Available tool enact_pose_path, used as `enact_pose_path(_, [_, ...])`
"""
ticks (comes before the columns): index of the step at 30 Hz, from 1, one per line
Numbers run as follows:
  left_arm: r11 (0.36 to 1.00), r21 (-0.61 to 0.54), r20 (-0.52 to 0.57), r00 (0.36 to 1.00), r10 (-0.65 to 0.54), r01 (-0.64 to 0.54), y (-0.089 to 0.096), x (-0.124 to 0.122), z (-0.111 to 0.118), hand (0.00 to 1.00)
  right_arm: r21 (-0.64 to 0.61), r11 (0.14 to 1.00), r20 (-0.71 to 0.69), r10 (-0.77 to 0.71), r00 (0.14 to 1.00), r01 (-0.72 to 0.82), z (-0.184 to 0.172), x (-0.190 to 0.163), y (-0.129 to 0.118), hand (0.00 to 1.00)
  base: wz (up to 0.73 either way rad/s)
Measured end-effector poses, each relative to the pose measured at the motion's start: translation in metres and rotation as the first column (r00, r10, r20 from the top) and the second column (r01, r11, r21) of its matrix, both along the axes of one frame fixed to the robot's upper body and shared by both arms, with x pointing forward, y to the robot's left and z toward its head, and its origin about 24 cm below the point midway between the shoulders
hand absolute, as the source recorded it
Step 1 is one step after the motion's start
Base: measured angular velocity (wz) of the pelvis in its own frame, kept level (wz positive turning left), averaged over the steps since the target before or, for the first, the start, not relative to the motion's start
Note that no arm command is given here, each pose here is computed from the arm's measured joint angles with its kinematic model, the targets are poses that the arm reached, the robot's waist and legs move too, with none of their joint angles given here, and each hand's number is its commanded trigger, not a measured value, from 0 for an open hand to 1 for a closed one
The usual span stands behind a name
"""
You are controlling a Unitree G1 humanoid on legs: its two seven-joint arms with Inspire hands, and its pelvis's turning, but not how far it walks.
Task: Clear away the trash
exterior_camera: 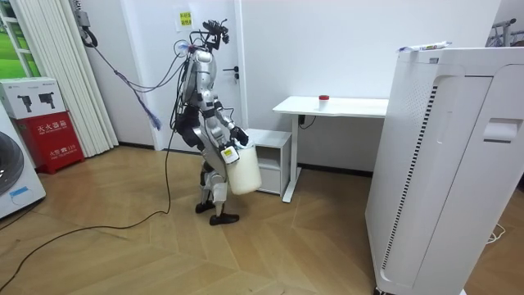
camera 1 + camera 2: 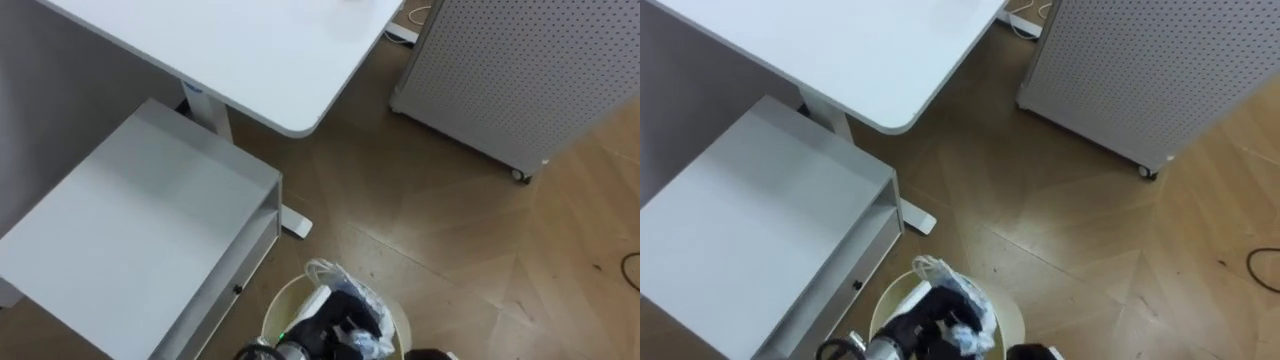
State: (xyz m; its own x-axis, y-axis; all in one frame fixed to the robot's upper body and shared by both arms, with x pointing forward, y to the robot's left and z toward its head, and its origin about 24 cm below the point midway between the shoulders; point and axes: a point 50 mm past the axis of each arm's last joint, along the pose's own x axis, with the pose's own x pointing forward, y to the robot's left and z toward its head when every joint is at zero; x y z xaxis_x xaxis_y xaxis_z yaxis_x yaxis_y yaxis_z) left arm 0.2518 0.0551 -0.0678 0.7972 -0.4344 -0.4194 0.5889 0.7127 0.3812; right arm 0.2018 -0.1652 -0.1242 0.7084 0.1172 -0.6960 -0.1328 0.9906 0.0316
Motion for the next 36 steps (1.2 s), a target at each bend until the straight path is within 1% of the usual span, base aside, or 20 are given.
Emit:
enact_pose_path(3, [1.0, -0.017, -0.036, 0.999, -0.011, 0.01, -0.001, -0.006, -0.004, 1.0, 0.004, 1.0, 0.001, 0.002, 1.0, -0.002, 0.0, 0.0, 0.001, 1.0, 0.0])
enact_pose_path(6, [0.999, -0.05, -0.074, 0.997, 0.017, -0.021, 0.002, -0.01, -0.008, 1.0, 0.011, 1.0, -0.003, 0.003, 1.0, -0.003, -0.001, -0.002, 0.002, 1.0, 0.0])
enact_pose_path(10, [0.997, -0.064, -0.103, 0.994, 0.031, -0.038, 0.004, -0.015, -0.012, 1.0, 0.017, 1.0, -0.013, 0.005, 1.0, -0.005, -0.002, -0.006, 0.003, 1.0, -0.01])
enact_pose_path(13, [0.998, -0.063, -0.123, 0.992, 0.021, -0.029, 0.006, -0.018, -0.015, 1.0, 0.025, 1.0, -0.029, 0.004, 1.0, -0.003, -0.005, -0.01, 0.002, 1.0, -0.01])
enact_pose_path(14, [0.998, -0.062, -0.129, 0.991, 0.021, -0.029, 0.007, -0.019, -0.016, 0.95, 0.026, 1.0, -0.032, 0.006, 0.999, -0.005, -0.005, -0.01, 0.003, 1.0, 0.0])
enact_pose_path(15, [0.997, -0.063, -0.14, 0.99, 0.024, -0.033, 0.008, -0.021, -0.018, 0.52, 0.03, 1.0, -0.037, 0.009, 0.999, -0.008, -0.005, -0.012, 0.003, 1.0, 0.0])
enact_pose_path(16, [0.997, -0.064, -0.142, 0.99, 0.026, -0.035, 0.009, -0.022, -0.019, 0.0, 0.032, 0.999, -0.038, 0.009, 0.999, -0.008, -0.006, -0.012, 0.003, 1.0, -0.03])
enact_pose_path(19, [0.997, -0.064, -0.168, 0.985, 0.042, -0.053, 0.012, -0.028, -0.024, 0.0, 0.037, 0.999, -0.056, 0.02, 0.998, -0.018, -0.007, -0.014, 0.004, 1.0, -0.01])
enact_pose_path(25, [0.996, -0.057, -0.228, 0.972, 0.059, -0.074, 0.021, -0.04, -0.034, 0.0, -0.002, 0.997, -0.062, 0.079, 0.995, -0.08, -0.008, -0.015, 0.004, 1.0, -0.01])
enact_pose_path(36, [0.997, -0.037, -0.261, 0.963, 0.062, -0.074, 0.031, -0.048, -0.041, 0.0, -0.015, 0.996, -0.062, 0.092, 0.994, -0.093, -0.007, -0.014, 0.002, 1.0, 0.0])
